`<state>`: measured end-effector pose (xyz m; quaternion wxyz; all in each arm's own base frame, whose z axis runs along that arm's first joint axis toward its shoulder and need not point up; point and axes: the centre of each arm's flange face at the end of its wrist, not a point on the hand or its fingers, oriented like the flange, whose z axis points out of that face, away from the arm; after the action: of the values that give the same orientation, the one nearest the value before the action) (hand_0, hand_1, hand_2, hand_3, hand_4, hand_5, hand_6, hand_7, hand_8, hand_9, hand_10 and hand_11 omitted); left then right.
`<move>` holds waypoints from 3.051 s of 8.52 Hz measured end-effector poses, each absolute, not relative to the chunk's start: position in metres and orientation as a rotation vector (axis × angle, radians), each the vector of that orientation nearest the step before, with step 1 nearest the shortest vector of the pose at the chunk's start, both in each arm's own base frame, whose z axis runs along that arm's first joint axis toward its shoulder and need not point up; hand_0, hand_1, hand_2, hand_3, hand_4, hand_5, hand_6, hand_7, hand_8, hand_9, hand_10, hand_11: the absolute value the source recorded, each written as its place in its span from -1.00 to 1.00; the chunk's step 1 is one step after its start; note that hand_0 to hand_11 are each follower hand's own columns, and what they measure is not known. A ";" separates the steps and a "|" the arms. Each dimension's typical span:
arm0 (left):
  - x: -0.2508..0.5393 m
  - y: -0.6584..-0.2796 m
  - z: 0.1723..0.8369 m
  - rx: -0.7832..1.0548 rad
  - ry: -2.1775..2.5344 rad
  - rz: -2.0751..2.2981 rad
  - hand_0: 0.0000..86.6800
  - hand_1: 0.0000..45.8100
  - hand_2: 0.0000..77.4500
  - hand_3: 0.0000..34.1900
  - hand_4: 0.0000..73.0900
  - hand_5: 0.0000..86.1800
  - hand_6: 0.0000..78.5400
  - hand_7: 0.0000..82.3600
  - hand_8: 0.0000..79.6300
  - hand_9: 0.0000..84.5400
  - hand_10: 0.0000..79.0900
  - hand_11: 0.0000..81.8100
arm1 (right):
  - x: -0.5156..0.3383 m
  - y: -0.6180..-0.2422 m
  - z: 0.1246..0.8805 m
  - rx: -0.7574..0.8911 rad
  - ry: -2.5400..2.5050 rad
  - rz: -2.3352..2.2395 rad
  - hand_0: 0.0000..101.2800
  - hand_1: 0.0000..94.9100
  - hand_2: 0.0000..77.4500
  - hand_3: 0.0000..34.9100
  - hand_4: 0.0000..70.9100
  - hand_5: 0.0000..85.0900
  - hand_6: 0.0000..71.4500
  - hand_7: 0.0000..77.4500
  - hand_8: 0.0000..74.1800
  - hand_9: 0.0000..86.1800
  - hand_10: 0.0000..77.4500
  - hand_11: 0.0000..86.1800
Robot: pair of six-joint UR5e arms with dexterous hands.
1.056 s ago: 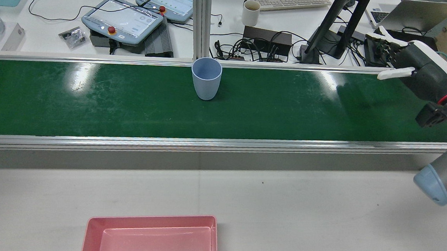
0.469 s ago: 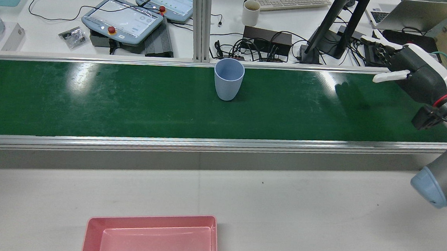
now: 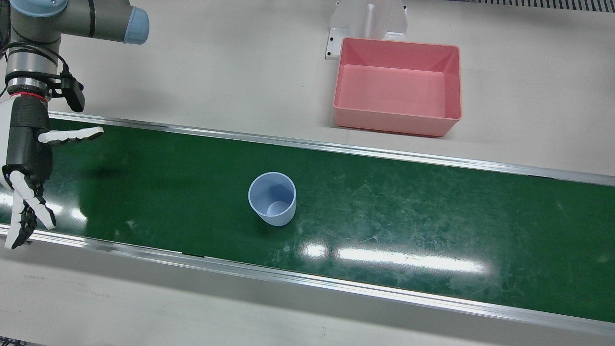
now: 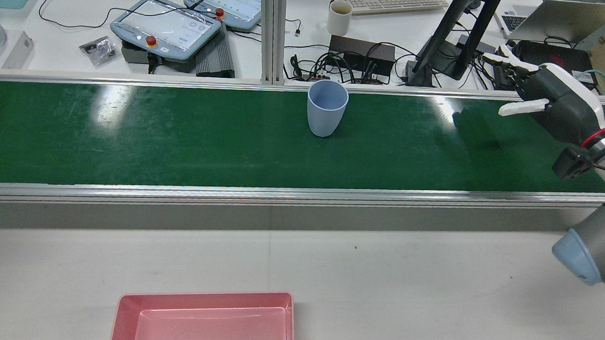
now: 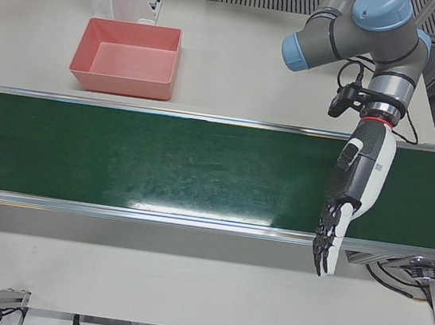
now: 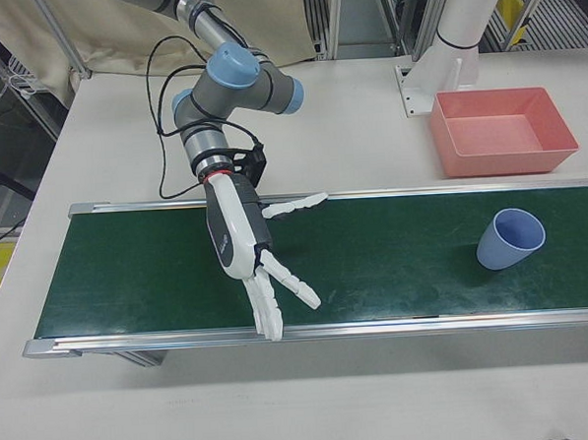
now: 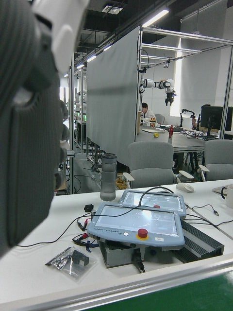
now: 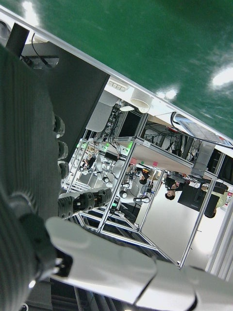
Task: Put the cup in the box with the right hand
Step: 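Move the open right hand toward the approaching blue cup on the belt, then close the right hand fingers around the blue cup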
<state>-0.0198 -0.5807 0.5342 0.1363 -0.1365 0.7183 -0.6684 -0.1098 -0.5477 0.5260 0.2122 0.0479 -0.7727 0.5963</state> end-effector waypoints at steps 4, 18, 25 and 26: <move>-0.020 -0.581 0.534 -0.395 2.080 -1.935 -1.00 -0.98 -0.99 -1.00 -1.00 -1.00 -1.00 -1.00 -1.00 -1.00 -1.00 -1.00 | -0.123 -0.545 0.526 0.122 -2.145 1.655 -0.03 -0.67 -0.96 -1.00 -0.98 -0.90 -0.98 -0.96 -0.99 -0.99 -1.00 -0.99; -0.020 -0.581 0.534 -0.395 2.080 -1.935 -1.00 -0.98 -0.99 -1.00 -1.00 -1.00 -1.00 -1.00 -1.00 -0.99 -1.00 -1.00 | -0.166 -0.534 0.524 -0.082 -2.206 1.751 -0.03 -0.63 -0.76 -1.00 -0.89 -0.91 -0.98 -0.96 -0.99 -0.99 -1.00 -0.99; -0.020 -0.581 0.534 -0.395 2.080 -1.935 -1.00 -0.98 -0.99 -1.00 -1.00 -1.00 -1.00 -1.00 -1.00 -0.99 -1.00 -1.00 | -0.175 -0.531 0.522 -0.100 -2.204 1.741 -0.03 -0.62 -0.68 -1.00 -0.89 -0.91 -0.98 -0.96 -0.99 -0.99 -1.00 -0.97; -0.020 -0.581 0.534 -0.395 2.080 -1.935 -1.00 -0.98 -0.99 -1.00 -1.00 -1.00 -1.00 -1.00 -1.00 -0.99 -1.00 -1.00 | -0.175 -0.530 0.522 -0.102 -2.204 1.739 -0.03 -0.62 -0.68 -1.00 -0.89 -0.91 -0.98 -0.96 -0.99 -0.99 -1.00 -0.99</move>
<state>-0.0199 -0.5807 0.5342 0.1363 -0.1365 0.7183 -0.6684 -0.1754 -0.5303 0.5217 0.1651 -0.0357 -0.7738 0.6105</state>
